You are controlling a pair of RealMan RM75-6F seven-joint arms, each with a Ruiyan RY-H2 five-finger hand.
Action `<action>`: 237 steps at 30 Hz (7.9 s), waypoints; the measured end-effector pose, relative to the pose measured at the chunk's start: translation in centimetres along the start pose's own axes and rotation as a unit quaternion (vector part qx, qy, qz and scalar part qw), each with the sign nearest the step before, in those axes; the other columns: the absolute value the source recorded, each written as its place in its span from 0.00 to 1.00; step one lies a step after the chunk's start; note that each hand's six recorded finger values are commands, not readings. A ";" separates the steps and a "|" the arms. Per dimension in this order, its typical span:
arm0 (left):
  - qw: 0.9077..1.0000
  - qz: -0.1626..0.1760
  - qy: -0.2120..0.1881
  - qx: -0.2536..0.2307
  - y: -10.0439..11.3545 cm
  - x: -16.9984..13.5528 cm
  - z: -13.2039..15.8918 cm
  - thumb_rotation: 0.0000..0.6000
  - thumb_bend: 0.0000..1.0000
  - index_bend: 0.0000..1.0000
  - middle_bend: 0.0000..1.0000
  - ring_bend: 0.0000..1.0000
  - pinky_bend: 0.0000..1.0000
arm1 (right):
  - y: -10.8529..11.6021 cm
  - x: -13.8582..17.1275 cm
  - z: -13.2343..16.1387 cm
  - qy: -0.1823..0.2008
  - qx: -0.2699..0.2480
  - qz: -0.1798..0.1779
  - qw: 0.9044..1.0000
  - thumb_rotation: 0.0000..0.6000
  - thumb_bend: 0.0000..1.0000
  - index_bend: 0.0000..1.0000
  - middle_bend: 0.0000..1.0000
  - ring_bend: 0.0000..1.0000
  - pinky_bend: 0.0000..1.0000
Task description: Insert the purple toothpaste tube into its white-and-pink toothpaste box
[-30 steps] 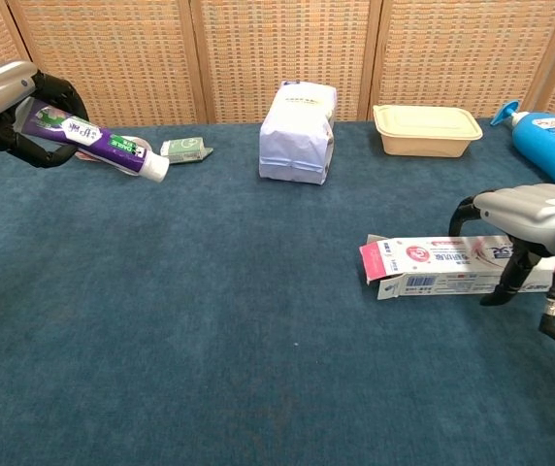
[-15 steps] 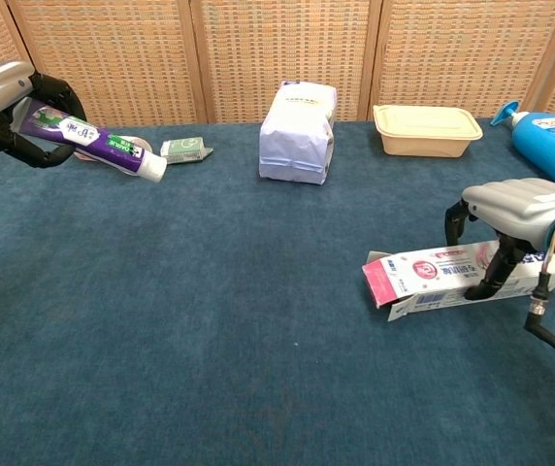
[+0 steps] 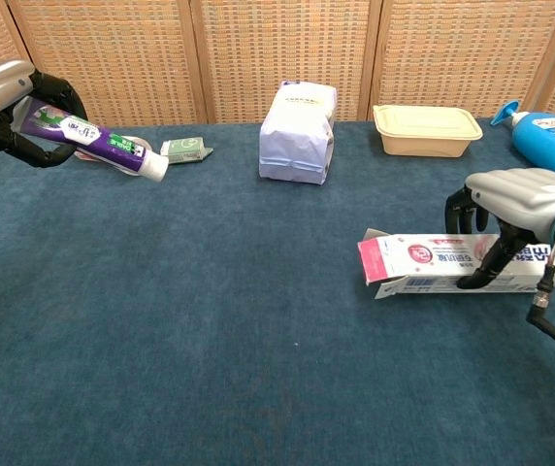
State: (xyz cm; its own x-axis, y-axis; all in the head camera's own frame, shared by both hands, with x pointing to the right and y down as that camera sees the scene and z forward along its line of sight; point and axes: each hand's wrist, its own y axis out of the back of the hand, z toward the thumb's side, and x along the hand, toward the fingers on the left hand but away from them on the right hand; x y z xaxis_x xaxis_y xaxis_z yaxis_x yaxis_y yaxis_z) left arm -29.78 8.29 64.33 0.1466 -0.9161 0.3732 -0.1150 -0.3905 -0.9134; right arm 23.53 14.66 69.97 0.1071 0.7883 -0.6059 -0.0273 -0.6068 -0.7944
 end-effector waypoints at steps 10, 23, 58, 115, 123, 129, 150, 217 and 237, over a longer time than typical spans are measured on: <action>1.000 0.005 -0.014 -0.010 0.4 -0.2 0.8 1.00 0.55 0.83 0.41 0.26 0.25 | 1.4 0.9 0.7 0.008 -0.049 0.004 0.999 1.00 0.12 0.58 0.47 0.39 0.45; 0.998 0.008 -0.051 -0.047 0.4 -1.1 3.6 1.00 0.55 0.83 0.41 0.26 0.25 | 2.5 1.6 1.7 0.019 -0.071 0.006 0.997 1.00 0.13 0.58 0.47 0.40 0.45; 0.985 0.005 -0.109 -0.134 -0.6 -2.9 9.7 1.00 0.55 0.83 0.41 0.26 0.25 | 6.7 3.0 6.5 0.052 -0.089 -0.029 0.994 1.00 0.14 0.61 0.49 0.41 0.47; 0.982 -0.034 -0.120 -0.142 0.4 -4.0 10.8 1.00 0.55 0.83 0.41 0.26 0.25 | 7.6 3.0 7.9 0.054 -0.119 -0.022 0.991 1.00 0.14 0.61 0.49 0.42 0.47; 0.976 -0.040 -0.125 -0.173 0.9 -4.3 11.7 1.00 0.55 0.83 0.41 0.26 0.25 | 7.5 3.0 7.7 0.053 -0.126 -0.021 0.990 1.00 0.14 0.61 0.49 0.42 0.47; 0.971 -0.047 -0.128 -0.197 1.0 -4.5 12.2 1.00 0.55 0.83 0.41 0.26 0.25 | 7.4 3.1 7.9 0.055 -0.128 -0.019 0.990 1.00 0.14 0.61 0.49 0.42 0.47; 0.977 -0.055 -0.122 -0.166 0.7 -4.5 11.8 1.00 0.55 0.84 0.41 0.26 0.25 | 7.6 3.1 7.7 0.051 -0.136 -0.017 0.989 1.00 0.14 0.61 0.49 0.42 0.48; 0.973 -0.048 -0.181 -0.133 -0.8 -5.1 16.8 1.00 0.25 0.43 0.07 0.00 0.00 | 7.9 3.9 9.2 0.072 -0.168 -0.005 0.983 1.00 0.14 0.61 0.49 0.42 0.48; 0.971 -0.045 -0.179 -0.151 1.0 -4.7 15.5 1.00 0.24 0.42 0.06 0.00 0.00 | 8.3 3.7 8.9 0.064 -0.199 0.009 0.978 1.00 0.15 0.61 0.49 0.42 0.48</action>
State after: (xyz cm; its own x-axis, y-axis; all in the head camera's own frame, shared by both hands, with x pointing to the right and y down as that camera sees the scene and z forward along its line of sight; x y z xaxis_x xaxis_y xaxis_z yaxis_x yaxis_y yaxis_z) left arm -15.37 13.58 59.15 0.4947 -0.8080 0.3200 -0.3602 -0.5257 -0.7706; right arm 14.86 13.44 60.81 0.2350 0.7739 -0.5881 0.3563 -0.6315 -0.6886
